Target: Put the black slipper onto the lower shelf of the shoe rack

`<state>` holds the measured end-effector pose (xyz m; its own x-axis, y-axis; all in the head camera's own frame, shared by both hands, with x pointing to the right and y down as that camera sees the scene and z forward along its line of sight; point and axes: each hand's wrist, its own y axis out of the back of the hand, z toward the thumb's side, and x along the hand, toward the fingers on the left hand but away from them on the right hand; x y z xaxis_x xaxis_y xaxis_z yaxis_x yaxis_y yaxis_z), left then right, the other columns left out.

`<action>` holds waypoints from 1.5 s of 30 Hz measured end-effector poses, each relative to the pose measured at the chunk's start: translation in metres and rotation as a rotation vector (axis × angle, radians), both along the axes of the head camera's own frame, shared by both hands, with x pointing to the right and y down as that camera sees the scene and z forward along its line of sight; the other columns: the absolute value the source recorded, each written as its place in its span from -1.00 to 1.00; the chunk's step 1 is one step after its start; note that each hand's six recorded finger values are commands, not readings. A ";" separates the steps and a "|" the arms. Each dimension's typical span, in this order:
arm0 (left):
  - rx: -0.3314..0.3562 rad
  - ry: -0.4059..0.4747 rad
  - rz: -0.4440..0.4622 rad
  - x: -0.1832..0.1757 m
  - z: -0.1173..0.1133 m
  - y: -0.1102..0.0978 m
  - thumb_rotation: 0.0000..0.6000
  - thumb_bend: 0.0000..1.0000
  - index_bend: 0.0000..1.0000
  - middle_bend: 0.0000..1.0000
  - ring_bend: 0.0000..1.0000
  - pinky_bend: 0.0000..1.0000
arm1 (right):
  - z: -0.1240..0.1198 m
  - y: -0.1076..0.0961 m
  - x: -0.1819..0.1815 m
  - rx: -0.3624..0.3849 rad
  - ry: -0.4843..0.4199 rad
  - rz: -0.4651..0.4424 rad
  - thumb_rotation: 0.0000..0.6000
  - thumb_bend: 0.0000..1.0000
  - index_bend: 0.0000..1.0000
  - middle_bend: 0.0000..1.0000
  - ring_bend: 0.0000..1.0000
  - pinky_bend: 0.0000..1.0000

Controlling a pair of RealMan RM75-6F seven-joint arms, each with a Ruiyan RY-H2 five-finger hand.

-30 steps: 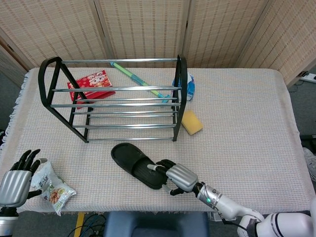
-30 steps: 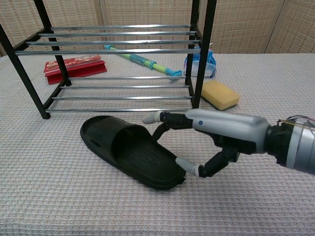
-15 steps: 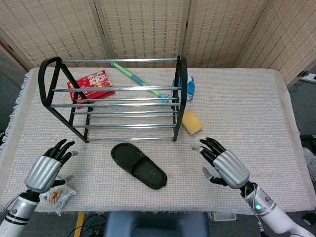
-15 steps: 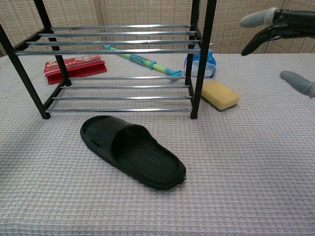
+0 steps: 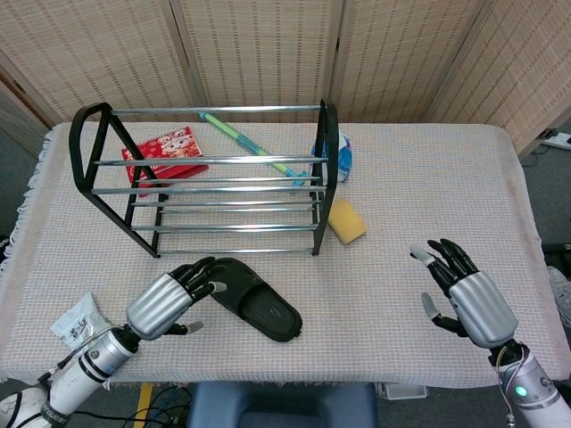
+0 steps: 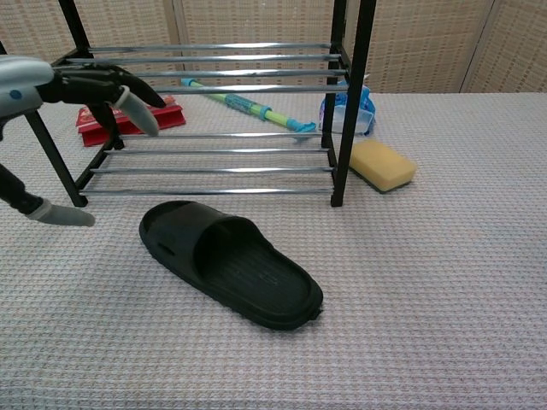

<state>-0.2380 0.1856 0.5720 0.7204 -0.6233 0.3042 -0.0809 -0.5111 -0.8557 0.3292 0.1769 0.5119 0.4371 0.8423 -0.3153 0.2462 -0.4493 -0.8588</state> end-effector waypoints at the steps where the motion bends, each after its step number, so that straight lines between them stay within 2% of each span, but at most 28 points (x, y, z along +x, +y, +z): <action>1: -0.012 0.021 0.032 0.012 0.000 0.001 0.81 -0.67 -0.37 -0.61 -0.72 -0.35 | 0.000 0.000 0.001 0.000 0.001 0.004 1.00 0.14 -1.00 -0.61 -0.77 -0.87; 2: -0.020 0.032 0.056 0.020 0.001 0.001 0.62 -0.67 -0.38 -0.60 -0.68 -0.35 | 0.001 0.000 0.002 -0.001 0.002 0.007 1.00 0.14 -1.00 -0.61 -0.77 -0.87; 5: -0.046 0.043 0.128 0.042 0.004 0.005 -0.11 -0.67 -0.39 -0.60 -0.66 -0.37 | 0.002 0.000 0.004 -0.007 0.007 0.014 1.00 0.15 -1.00 -0.61 -0.77 -0.87; 8: -0.070 0.035 0.197 0.062 0.010 0.009 -0.46 -0.69 -0.42 -0.60 -0.66 -0.41 | 0.003 0.000 0.006 -0.010 0.010 0.020 1.00 0.15 -1.00 -0.61 -0.77 -0.87; 12: -0.095 0.018 0.268 0.088 0.020 0.013 -0.75 -0.73 -0.46 -0.60 -0.66 -0.43 | 0.005 0.001 0.009 -0.019 0.015 0.026 1.00 0.14 -1.00 -0.61 -0.77 -0.87; 18: -0.112 -0.035 0.349 0.117 0.037 0.017 -0.78 -0.73 -0.47 -0.60 -0.68 -0.44 | 0.007 0.001 0.011 -0.030 0.017 0.033 1.00 0.15 -1.00 -0.61 -0.77 -0.87; 25: -0.073 -0.111 0.405 0.139 0.057 0.021 -0.79 -0.73 -0.47 -0.60 -0.76 -0.45 | 0.010 0.000 0.014 -0.037 0.014 0.042 1.00 0.14 -1.00 -0.61 -0.77 -0.87; 34: -0.100 -0.187 0.393 0.150 0.084 0.020 -0.78 -0.73 -0.47 -0.60 -0.78 -0.46 | 0.012 0.001 0.019 -0.045 0.015 0.056 1.00 0.14 -1.00 -0.61 -0.77 -0.87; 45: -0.123 -0.212 0.387 0.169 0.096 0.025 -0.77 -0.73 -0.48 -0.60 -0.80 -0.47 | 0.012 0.003 0.022 -0.054 0.010 0.066 1.00 0.14 -1.00 -0.61 -0.77 -0.87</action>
